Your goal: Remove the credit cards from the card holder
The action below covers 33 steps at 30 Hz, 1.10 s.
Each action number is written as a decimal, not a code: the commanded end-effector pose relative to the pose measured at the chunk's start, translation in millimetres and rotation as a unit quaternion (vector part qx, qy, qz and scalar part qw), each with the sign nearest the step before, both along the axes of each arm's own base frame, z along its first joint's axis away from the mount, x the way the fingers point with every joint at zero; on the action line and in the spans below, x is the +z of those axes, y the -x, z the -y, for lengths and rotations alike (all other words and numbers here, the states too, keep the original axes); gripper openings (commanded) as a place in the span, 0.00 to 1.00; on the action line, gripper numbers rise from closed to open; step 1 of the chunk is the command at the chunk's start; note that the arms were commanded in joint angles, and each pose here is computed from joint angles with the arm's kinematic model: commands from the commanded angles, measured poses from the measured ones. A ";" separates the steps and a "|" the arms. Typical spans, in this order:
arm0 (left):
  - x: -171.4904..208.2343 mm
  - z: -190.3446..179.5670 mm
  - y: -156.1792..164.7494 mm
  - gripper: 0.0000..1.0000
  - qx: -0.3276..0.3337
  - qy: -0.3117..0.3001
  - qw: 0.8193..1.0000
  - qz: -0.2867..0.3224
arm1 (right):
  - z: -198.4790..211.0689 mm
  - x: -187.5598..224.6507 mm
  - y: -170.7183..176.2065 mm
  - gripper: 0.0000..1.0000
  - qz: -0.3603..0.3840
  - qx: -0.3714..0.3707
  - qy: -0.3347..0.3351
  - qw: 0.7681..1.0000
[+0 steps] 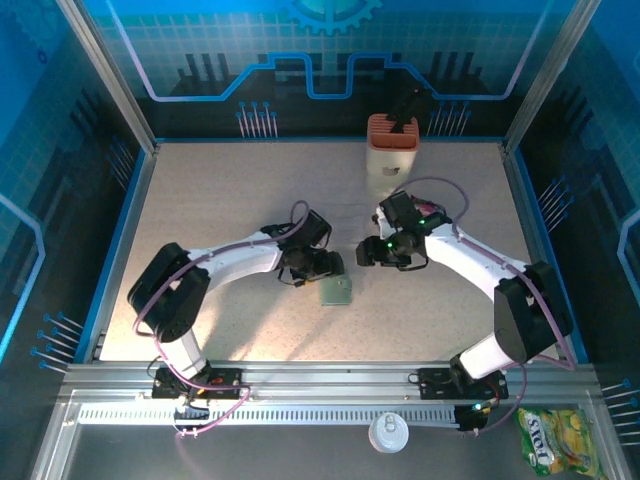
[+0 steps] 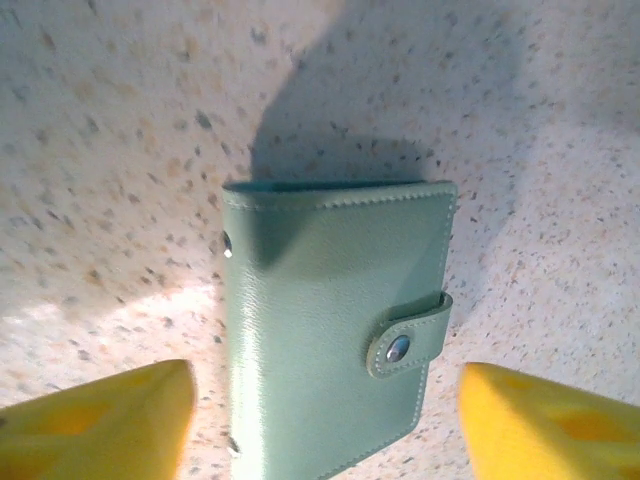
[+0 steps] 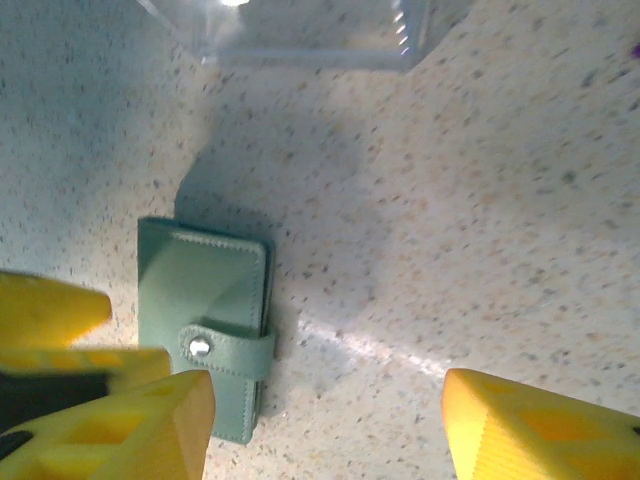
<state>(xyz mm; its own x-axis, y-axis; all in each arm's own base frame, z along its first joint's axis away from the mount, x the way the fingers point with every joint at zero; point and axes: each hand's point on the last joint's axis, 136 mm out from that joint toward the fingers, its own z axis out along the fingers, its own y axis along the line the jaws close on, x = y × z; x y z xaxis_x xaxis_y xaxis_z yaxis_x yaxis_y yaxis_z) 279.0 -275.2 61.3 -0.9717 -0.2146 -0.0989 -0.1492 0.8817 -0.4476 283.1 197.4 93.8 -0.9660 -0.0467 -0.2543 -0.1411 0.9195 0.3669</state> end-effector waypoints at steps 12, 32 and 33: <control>50.9 -26.7 -10.8 0.19 -0.022 0.090 0.987 0.134 | -55.0 -18.0 32.7 0.61 -0.032 0.032 0.069 0.997; 51.3 -56.4 -5.3 0.00 0.003 0.141 0.975 0.170 | -80.5 -35.6 39.4 0.50 -0.061 0.050 0.144 0.986; 48.8 -58.8 -4.9 0.00 0.007 0.136 0.976 0.169 | -82.4 -36.7 38.8 0.50 -0.062 0.052 0.145 0.986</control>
<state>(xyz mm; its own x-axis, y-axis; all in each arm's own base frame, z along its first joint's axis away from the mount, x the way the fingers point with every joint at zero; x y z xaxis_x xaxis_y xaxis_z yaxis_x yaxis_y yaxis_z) 284.1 -222.9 107.4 -0.9025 -0.2847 -0.3232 0.0250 0.7145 -0.6991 248.4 278.0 59.4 -0.9728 -0.1975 -0.1208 -0.2141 0.9659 0.1455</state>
